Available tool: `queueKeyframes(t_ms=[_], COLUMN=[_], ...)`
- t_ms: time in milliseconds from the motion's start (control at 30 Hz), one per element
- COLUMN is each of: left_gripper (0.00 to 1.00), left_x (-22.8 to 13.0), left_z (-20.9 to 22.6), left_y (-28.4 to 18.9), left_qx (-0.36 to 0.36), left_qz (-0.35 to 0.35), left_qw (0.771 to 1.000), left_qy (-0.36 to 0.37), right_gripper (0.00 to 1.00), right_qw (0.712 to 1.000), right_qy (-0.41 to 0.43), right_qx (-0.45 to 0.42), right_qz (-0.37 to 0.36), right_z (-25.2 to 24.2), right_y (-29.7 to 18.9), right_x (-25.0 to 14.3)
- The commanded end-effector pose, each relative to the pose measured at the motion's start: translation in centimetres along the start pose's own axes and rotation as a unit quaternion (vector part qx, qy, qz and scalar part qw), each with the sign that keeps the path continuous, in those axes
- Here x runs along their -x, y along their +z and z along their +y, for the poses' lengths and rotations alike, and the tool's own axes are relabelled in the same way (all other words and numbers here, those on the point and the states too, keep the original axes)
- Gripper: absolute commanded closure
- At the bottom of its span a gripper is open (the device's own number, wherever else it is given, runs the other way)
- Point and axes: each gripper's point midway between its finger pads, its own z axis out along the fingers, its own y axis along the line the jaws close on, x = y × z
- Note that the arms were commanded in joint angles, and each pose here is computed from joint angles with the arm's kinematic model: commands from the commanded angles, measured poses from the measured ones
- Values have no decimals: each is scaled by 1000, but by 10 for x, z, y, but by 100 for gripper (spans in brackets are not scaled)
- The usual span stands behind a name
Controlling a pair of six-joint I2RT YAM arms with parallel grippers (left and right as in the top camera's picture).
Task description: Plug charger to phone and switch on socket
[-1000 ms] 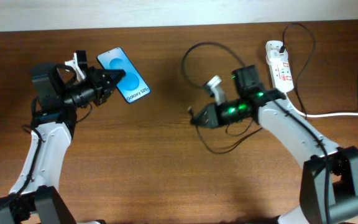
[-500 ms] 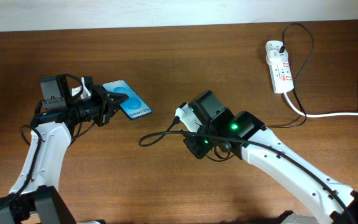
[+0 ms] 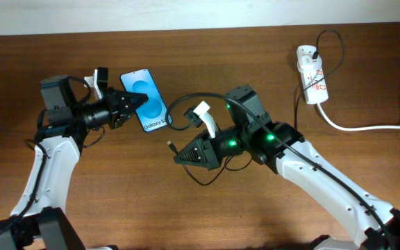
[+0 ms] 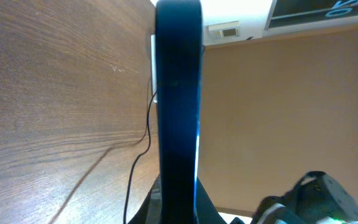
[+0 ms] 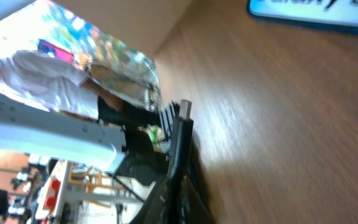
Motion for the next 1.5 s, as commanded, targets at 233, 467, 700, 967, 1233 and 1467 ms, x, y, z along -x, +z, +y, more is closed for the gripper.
queueKeyframes(t_ms=[233, 467, 700, 967, 1233, 1467], left_gripper=[100, 100, 100, 100, 100, 100], left_x=[-3, -5, 0, 22, 19, 18], left_z=[-24, -52, -52, -36, -34, -35], left_y=[-2, -7, -15, -7, 14, 14], left_qx=[-44, -104, -107, -50, -28, -30], left_qz=[20, 41, 34, -21, -28, -26], left_qw=[998, 987, 986, 998, 999, 999], left_qy=[32, 115, 122, 8, -11, -11], right_gripper=[96, 96, 96, 96, 96, 96], right_qw=[995, 995, 988, 990, 990, 990], right_qy=[41, -16, 3, 8, 19, 74], right_qx=[92, 96, 152, 136, 132, 102], right_qz=[11, -17, -3, -23, -34, -58], right_z=[-20, -23, -41, -41, -40, -51], right_y=[18, 14, 2, 2, 1, 3], right_x=[-1, 15, 10, 26, 35, 45])
